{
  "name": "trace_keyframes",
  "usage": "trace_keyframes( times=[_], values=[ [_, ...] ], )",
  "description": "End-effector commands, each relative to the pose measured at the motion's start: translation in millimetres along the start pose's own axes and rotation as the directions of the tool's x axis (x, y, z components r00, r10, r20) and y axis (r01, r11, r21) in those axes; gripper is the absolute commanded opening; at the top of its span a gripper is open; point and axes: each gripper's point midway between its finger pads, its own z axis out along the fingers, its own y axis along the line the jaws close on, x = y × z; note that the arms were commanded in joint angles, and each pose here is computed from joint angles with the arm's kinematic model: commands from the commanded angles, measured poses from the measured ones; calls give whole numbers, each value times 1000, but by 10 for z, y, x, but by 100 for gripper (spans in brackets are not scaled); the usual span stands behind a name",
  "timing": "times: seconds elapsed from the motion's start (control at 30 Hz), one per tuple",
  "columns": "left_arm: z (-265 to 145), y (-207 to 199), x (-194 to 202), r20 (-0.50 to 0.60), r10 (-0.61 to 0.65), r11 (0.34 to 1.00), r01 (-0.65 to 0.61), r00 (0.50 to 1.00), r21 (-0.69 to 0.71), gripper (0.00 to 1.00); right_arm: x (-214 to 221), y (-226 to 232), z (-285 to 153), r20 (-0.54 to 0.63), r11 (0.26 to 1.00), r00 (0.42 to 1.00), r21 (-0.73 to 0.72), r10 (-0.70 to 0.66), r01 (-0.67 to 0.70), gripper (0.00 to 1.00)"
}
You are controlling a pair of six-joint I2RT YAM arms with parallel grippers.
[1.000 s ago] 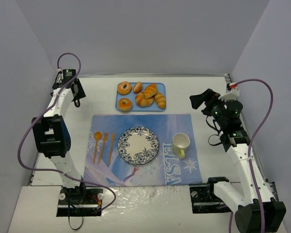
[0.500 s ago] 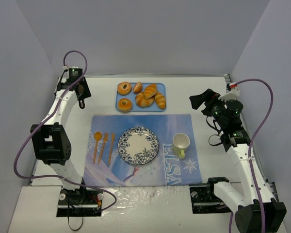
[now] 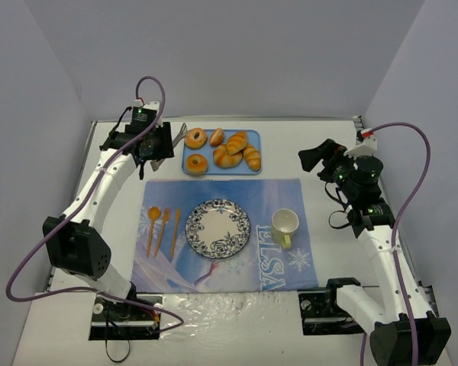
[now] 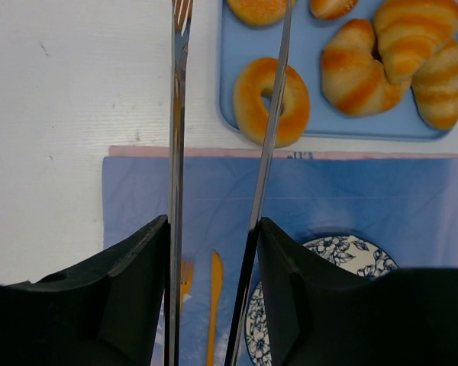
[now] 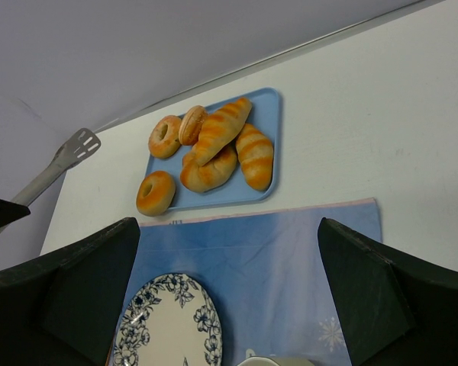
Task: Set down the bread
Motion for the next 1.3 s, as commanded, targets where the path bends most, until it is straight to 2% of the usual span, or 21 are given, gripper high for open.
trace_keyframes(
  times=[0.0, 0.2, 0.43, 0.5, 0.57, 1.27],
  values=[
    [-370, -291, -99, 66, 34, 992, -41, 997, 117, 43, -372, 235, -60, 106, 997, 994, -56, -37, 43, 100],
    [-353, -399, 204, 3, 97, 988, -97, 995, 124, 43, -351, 220, -54, 102, 998, 994, -52, -31, 37, 100],
    [-316, -367, 341, -14, 123, 989, -122, 992, 89, 43, -322, 197, -40, 95, 998, 995, -46, -30, 35, 100],
    [-314, -363, 356, -15, 132, 989, -130, 991, 76, 48, -323, 197, -41, 95, 998, 995, -46, -30, 35, 100],
    [-317, -385, 368, -17, 139, 987, -137, 990, 80, 48, -326, 201, -44, 97, 998, 995, -48, -30, 35, 100],
    [115, -460, 650, -90, 127, 992, -125, 988, 28, 49, -253, 174, -42, 89, 998, 996, -53, -21, 26, 100]
  ],
)
